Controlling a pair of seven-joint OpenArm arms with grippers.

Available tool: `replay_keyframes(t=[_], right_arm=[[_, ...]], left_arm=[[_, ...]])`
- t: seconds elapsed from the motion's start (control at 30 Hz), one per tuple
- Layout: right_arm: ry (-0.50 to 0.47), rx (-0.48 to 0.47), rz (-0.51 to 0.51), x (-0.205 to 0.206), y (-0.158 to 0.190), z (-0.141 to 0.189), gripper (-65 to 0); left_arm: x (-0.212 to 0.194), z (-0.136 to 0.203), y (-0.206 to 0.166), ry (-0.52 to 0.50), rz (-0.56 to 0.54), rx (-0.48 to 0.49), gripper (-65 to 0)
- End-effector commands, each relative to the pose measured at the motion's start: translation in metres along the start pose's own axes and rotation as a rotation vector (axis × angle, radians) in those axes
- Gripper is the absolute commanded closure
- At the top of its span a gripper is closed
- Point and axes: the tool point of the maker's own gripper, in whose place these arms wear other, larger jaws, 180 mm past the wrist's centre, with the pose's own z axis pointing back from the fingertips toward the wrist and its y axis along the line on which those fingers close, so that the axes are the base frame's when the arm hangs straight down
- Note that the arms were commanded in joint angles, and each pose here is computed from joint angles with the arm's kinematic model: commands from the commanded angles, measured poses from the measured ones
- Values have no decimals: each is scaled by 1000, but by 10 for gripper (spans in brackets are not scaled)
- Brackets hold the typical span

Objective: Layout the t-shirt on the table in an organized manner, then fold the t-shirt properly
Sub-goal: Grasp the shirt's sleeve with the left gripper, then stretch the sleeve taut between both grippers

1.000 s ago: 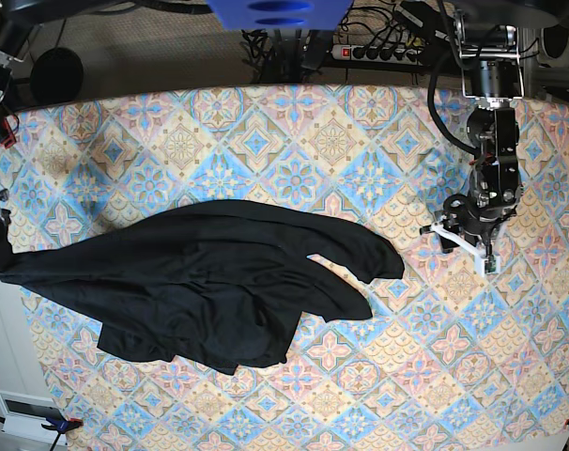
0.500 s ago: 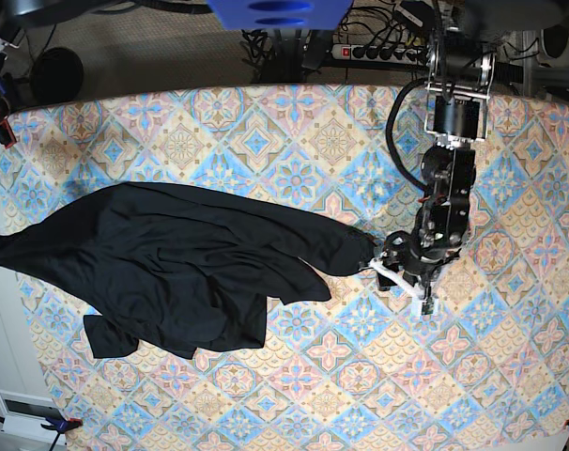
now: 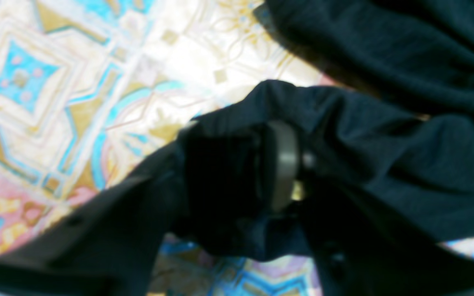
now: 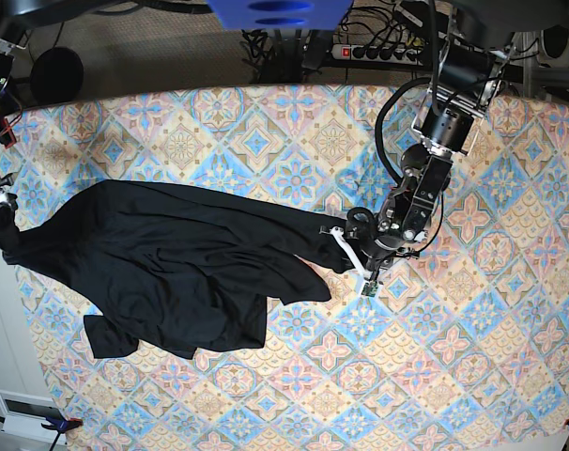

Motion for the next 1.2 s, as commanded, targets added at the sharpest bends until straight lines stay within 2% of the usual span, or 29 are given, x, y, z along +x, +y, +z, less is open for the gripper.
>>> replay_keyframes(t=[0.0, 0.03, 0.2, 0.33, 0.5, 0.57, 0.77, 0.97, 1.03, 1.17], right_arm=[[-40, 23, 39, 18, 8, 0, 0], [-26, 21, 47, 14, 8, -3, 0], [33, -8, 102, -3, 5, -9, 0], [34, -13, 64, -17, 5, -9, 0], [24, -20, 42, -15, 0, -13, 0], [24, -31, 27, -16, -6, -14, 0], [24, -44, 14, -18, -12, -14, 0], [38, -76, -7, -25, -25, -13, 0], [55, -103, 26, -27, -30, -12, 0], [127, -200, 165, -37, -47, -8, 0]], left_arm=[[-15, 2, 4, 69, -5, 5, -47], [-24, 7, 6, 75, -8, 4, 0], [-41, 53, -8, 27, -56, -44, 0], [-59, 95, -12, 4, -60, -60, 0], [-81, 144, -12, -23, -33, -55, 0], [-100, 161, -5, 4, -26, -35, 0], [-139, 184, 25, 105, -46, -5, 0], [-133, 196, 59, 102, -84, 50, 0], [-129, 199, 67, 99, -97, 67, 0], [-126, 200, 72, 99, -116, 77, 0]])
